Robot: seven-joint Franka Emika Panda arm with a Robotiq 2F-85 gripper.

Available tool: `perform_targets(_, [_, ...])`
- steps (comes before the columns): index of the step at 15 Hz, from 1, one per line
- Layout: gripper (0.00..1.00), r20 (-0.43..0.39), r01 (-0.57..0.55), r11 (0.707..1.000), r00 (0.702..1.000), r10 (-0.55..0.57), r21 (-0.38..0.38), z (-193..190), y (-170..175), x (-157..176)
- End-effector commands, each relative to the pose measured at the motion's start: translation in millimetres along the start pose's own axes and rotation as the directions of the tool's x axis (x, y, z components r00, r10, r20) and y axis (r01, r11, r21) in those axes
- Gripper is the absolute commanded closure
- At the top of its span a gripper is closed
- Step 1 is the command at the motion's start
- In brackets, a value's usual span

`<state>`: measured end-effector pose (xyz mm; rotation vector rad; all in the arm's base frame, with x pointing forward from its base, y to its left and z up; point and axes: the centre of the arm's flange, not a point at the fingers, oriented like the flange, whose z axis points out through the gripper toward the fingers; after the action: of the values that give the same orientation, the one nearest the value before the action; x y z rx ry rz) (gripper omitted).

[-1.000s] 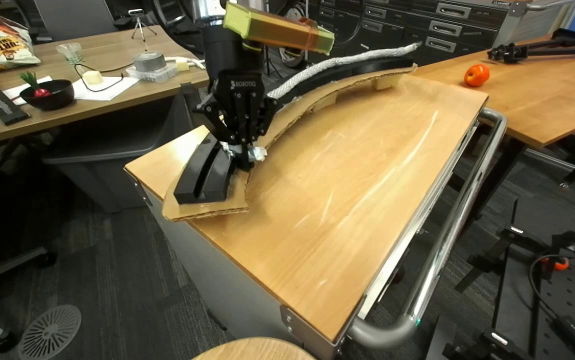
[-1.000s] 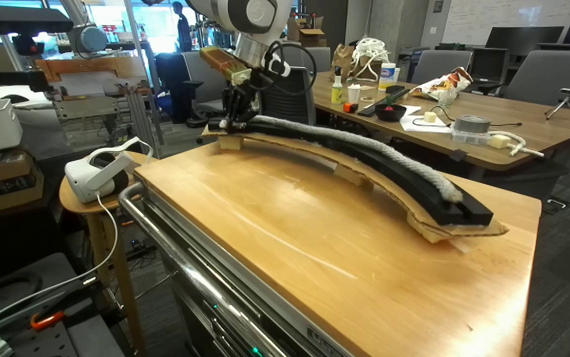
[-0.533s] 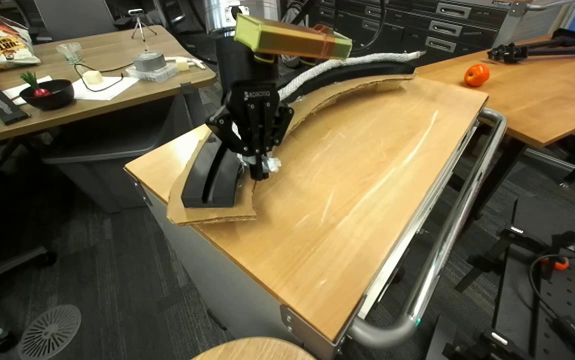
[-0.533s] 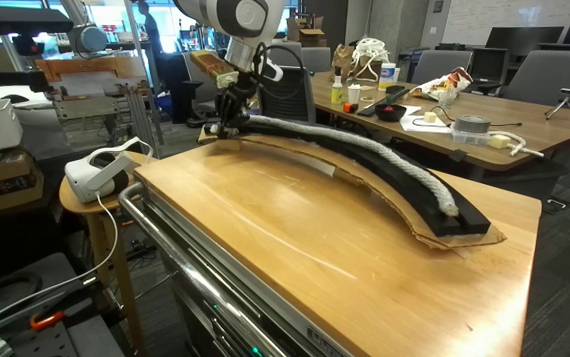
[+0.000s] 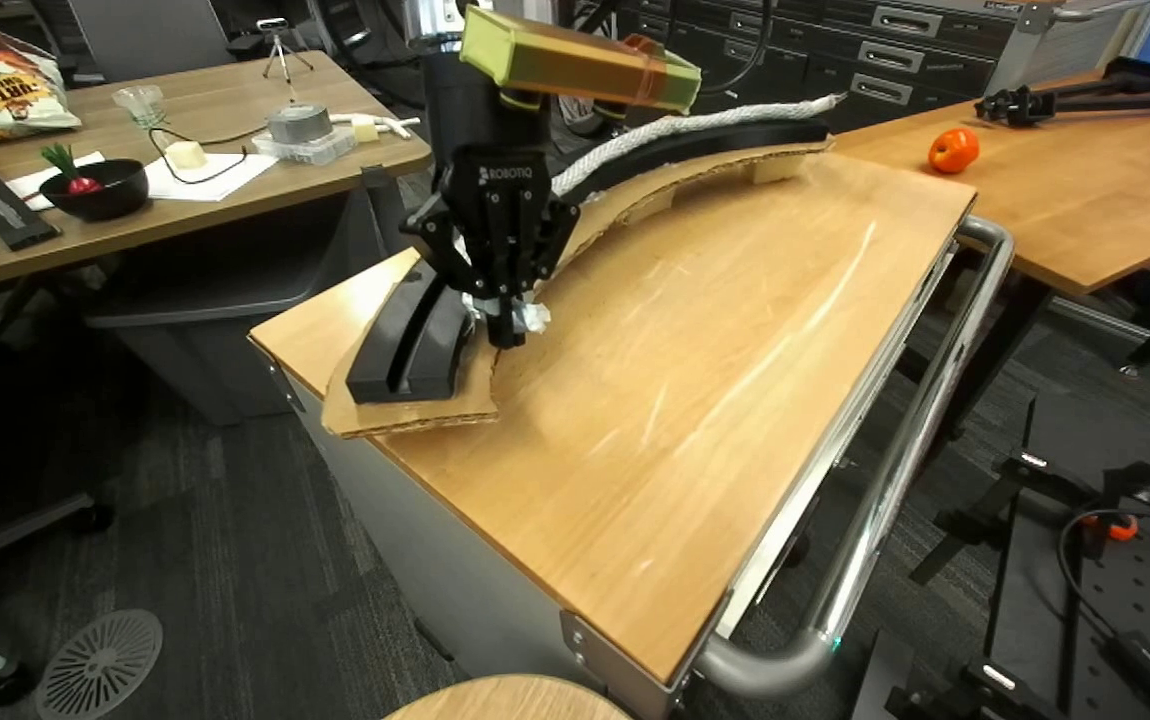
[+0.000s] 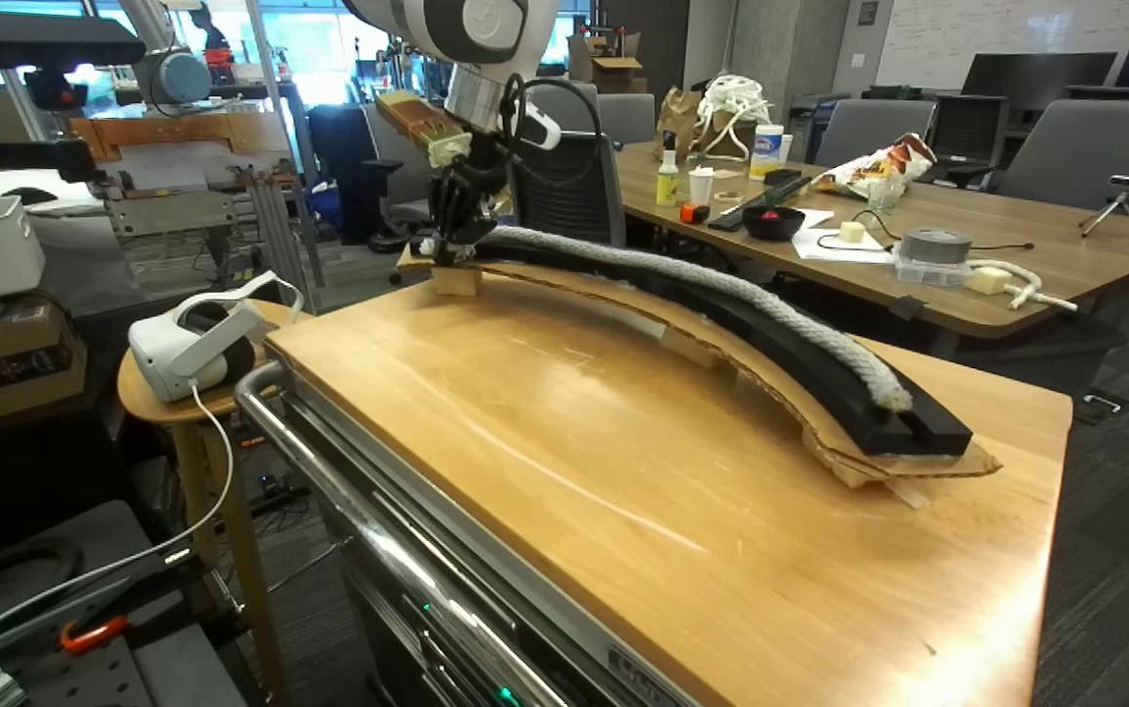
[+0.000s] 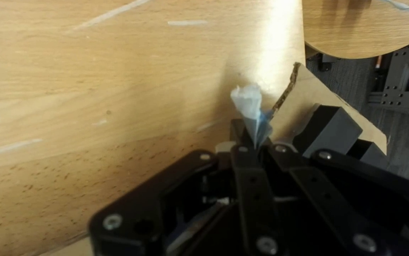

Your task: Put the white rope on the cardboard

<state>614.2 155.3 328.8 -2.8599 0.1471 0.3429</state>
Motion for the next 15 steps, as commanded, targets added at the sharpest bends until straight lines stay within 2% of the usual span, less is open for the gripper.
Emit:
perform_targets(1, [0.98,-0.019,0.023,0.999,1.0,-0.023,0.032,-8.1,-15.6,-0.6])
perform_targets(8, [0.97,-0.003,0.05,0.998,0.999,-0.05,0.026,-19.3,-34.7,-5.8])
perform_targets(9, [0.7,0.003,0.053,0.998,0.999,-0.053,0.038,-19.8,-36.1,-3.8])
perform_targets(10, [0.68,0.002,0.049,0.998,0.999,-0.049,0.045,-20.3,-36.1,-2.7])
perform_targets(11, [0.81,0.002,0.043,0.997,0.999,-0.044,0.058,-21.3,-34.9,-0.6])
perform_targets(13, [0.87,0.005,0.026,0.997,1.0,-0.026,0.067,-22.2,-34.8,3.5])
perform_targets(14, [0.82,-0.002,0.016,0.998,1.0,-0.016,0.067,-22.4,-36.2,5.8])
perform_targets(15, [0.88,-0.009,0.005,0.998,1.0,-0.005,0.059,-22.0,-38.0,8.5])
